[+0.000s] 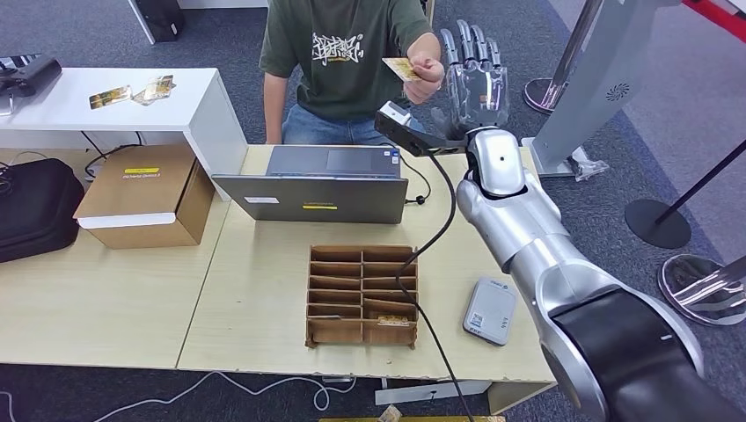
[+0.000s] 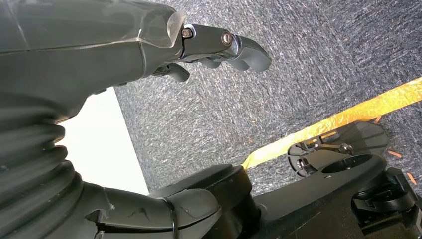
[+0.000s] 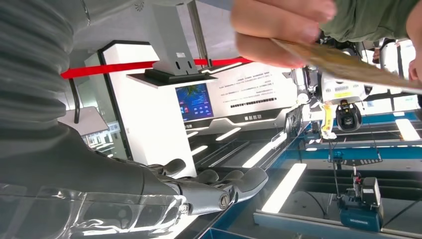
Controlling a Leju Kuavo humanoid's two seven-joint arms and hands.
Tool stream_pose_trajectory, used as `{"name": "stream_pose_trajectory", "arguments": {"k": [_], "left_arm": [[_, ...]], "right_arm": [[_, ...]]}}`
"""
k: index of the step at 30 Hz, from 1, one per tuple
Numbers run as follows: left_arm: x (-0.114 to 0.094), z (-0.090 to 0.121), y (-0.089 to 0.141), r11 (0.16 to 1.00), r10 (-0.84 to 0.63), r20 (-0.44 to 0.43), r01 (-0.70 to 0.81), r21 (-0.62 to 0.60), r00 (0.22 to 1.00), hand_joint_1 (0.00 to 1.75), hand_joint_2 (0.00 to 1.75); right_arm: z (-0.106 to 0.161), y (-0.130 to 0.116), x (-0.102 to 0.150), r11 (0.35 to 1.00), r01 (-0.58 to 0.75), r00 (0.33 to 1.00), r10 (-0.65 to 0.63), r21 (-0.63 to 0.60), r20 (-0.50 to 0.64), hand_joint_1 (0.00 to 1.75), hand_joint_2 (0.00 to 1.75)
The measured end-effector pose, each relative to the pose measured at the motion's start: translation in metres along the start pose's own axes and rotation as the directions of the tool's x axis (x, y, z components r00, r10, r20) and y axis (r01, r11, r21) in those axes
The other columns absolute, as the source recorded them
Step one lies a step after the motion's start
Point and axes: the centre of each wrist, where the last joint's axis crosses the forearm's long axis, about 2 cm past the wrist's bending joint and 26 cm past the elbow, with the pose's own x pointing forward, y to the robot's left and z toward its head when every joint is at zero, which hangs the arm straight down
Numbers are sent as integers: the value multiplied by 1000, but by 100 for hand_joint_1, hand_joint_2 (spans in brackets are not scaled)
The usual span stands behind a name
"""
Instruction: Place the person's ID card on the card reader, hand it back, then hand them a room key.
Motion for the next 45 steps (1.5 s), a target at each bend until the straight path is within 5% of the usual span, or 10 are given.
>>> {"name": "stream_pose_trajectory", "arguments": {"k": [15,45], "left_arm": [[1,0,1,1000,-2,-6,2,-2,1000,0,175],[-5,-1,3,999,10,4,-10,33,1000,0,175]], "right_arm": [[1,1,-3,1000,-2,1000,2,1,0,0,175],[40,16,-57,997,-3,999,0,-71,-37,0,175]]}}
